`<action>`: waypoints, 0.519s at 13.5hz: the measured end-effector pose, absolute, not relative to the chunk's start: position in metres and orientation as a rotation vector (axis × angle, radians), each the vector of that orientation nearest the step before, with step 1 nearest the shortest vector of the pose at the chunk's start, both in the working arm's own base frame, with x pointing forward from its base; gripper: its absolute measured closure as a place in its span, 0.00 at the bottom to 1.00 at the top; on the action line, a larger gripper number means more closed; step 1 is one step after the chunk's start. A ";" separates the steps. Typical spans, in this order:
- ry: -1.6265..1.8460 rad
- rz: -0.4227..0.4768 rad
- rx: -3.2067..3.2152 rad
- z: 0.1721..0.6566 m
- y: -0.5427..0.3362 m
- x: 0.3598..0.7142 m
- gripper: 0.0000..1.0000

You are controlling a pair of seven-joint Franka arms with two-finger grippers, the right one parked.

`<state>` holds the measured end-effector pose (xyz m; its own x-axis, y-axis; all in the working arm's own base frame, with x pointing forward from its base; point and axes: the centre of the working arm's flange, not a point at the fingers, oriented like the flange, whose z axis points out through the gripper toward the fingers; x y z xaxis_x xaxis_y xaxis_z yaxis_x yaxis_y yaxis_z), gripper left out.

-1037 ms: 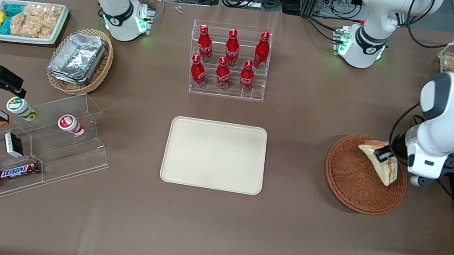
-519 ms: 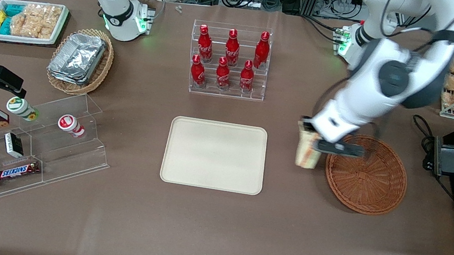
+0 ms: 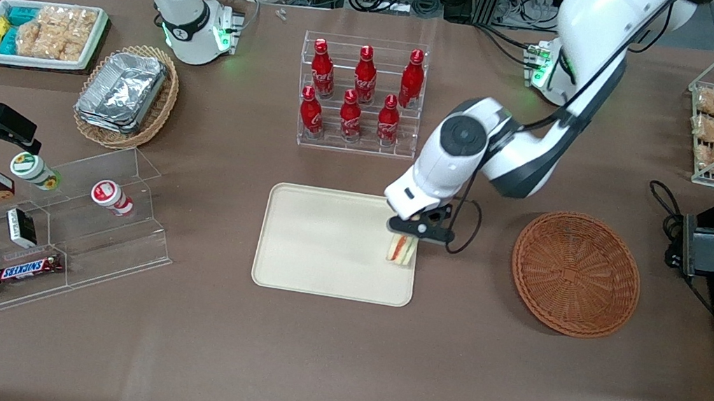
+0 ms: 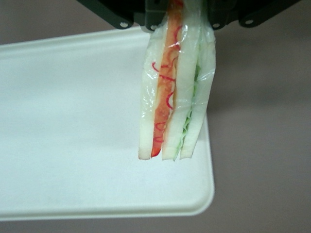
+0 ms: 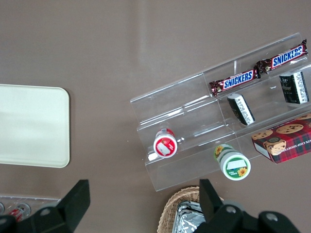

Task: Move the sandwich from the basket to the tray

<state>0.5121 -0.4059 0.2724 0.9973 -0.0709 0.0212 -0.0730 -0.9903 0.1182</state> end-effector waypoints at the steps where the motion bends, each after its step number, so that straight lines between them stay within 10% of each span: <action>1: -0.099 0.004 3.017 0.258 -0.409 0.518 0.80; 7: -0.066 -0.017 3.011 0.240 -0.411 0.533 0.83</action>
